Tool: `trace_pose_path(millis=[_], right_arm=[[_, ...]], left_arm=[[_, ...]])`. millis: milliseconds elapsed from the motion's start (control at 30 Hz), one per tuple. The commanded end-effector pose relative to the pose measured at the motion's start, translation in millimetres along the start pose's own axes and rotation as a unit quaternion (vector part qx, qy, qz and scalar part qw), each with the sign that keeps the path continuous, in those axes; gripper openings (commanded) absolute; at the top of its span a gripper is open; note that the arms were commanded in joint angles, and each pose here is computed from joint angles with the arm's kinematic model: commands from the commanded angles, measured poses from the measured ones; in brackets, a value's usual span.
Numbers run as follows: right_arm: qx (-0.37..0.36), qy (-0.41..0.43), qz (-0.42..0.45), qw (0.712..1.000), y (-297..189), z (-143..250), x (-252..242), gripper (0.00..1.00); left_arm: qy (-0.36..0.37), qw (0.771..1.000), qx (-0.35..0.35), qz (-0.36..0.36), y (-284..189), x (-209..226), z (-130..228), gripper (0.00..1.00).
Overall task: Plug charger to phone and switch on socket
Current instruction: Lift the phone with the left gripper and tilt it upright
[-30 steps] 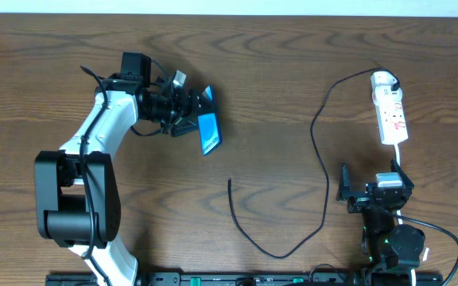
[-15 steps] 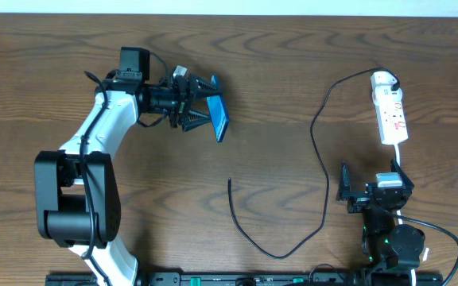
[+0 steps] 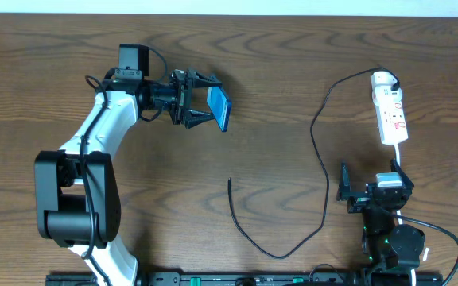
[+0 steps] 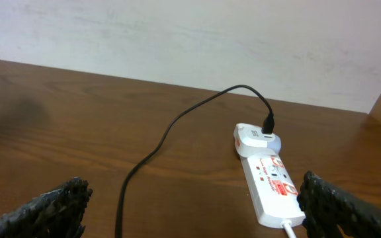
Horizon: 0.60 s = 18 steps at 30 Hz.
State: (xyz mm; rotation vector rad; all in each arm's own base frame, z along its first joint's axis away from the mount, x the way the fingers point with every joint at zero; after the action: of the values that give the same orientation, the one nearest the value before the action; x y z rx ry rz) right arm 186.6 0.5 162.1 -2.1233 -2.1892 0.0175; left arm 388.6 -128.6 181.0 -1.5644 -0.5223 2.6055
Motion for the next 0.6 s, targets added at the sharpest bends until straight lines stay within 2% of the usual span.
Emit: trace_pose_path(millis=[0, 400, 567], right_arm=[[-0.001, -0.007, 0.001, 1.000, -0.3, 0.4, -0.6, 0.99], [-0.001, -0.007, 0.001, 1.000, -0.3, 0.4, -0.6, 0.99], [0.000, -0.007, 0.001, 1.000, -0.3, 0.4, -0.6, 0.99]], left_arm=[[-0.026, 0.999, 0.018, 0.018, -4.1, -13.2, 10.4, 0.08], [-0.034, 0.998, 0.041, 0.030, -4.6, -16.3, 15.3, 0.07], [-0.074, 0.996, 0.042, 0.028, -4.6, -16.3, 15.3, 0.07]])
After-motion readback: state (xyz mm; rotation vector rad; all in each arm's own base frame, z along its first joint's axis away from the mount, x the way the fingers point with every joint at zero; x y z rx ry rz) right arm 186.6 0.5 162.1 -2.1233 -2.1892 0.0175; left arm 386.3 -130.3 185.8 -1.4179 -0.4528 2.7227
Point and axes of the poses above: each gripper's point midway between its finger pads, its own y axis out along the fingers, its own x axis along the line the jaws close on, z = x × y, the point moved 6 cm from there along -y, back along the fingers, and after that the axes turned 10 degrees about y, right-handed, at the moved point
